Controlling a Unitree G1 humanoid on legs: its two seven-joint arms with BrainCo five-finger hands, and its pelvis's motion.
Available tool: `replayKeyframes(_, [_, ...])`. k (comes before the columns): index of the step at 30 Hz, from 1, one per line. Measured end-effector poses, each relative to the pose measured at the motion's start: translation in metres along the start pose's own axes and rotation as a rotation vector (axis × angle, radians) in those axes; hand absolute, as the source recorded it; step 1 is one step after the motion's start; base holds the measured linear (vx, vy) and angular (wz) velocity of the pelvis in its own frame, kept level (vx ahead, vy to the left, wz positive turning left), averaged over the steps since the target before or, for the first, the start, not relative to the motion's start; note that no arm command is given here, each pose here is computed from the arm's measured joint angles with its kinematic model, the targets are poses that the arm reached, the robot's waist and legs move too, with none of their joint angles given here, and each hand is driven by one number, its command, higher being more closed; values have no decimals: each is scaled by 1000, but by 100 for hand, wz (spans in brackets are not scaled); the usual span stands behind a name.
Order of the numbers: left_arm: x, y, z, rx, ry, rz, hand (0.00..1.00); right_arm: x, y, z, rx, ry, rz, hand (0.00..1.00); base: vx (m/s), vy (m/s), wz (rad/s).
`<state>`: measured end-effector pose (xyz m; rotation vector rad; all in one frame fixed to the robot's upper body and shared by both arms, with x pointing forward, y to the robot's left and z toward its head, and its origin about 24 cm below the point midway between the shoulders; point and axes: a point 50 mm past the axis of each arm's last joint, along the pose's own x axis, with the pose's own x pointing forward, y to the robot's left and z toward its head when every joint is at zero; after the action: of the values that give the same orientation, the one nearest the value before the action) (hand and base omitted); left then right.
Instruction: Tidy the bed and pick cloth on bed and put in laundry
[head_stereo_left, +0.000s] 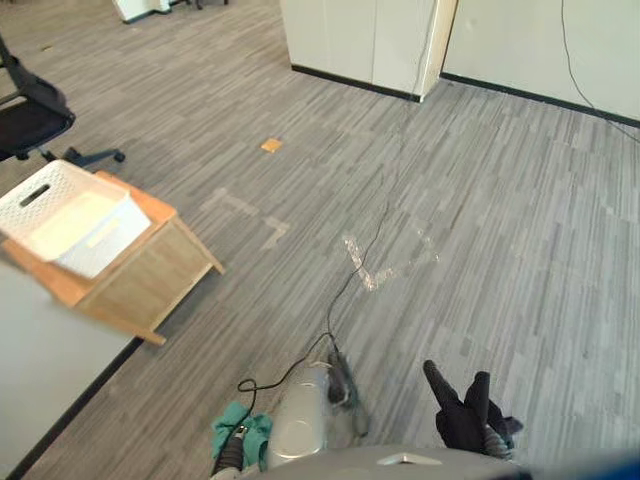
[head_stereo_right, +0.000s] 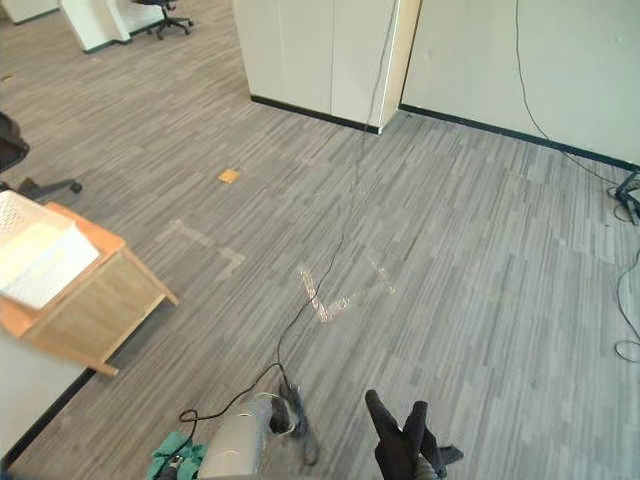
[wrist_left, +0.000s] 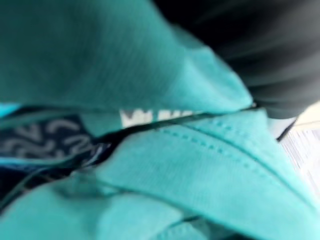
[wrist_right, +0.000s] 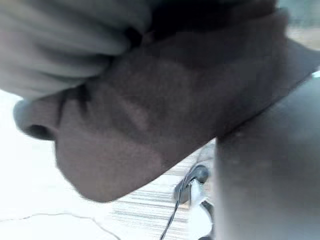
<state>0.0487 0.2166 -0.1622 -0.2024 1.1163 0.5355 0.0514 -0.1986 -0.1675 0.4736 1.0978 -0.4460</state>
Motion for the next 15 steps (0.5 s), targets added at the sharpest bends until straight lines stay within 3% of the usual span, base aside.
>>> replayKeyframes(7, [3, 5, -2, 45, 38, 10, 100, 6, 0, 9, 78, 10, -64, 100, 637, 212, 39])
replayKeyframes(9, [2, 3, -4, 56, 49, 3, 100, 6, -1, 16, 0, -11, -62, 100, 531, 151, 57])
replayKeyframes(15, [9, -20, 32, 49, -46, -53, 100, -3, -10, -1, -41, -18, -76, 100, 464, -16, 147])
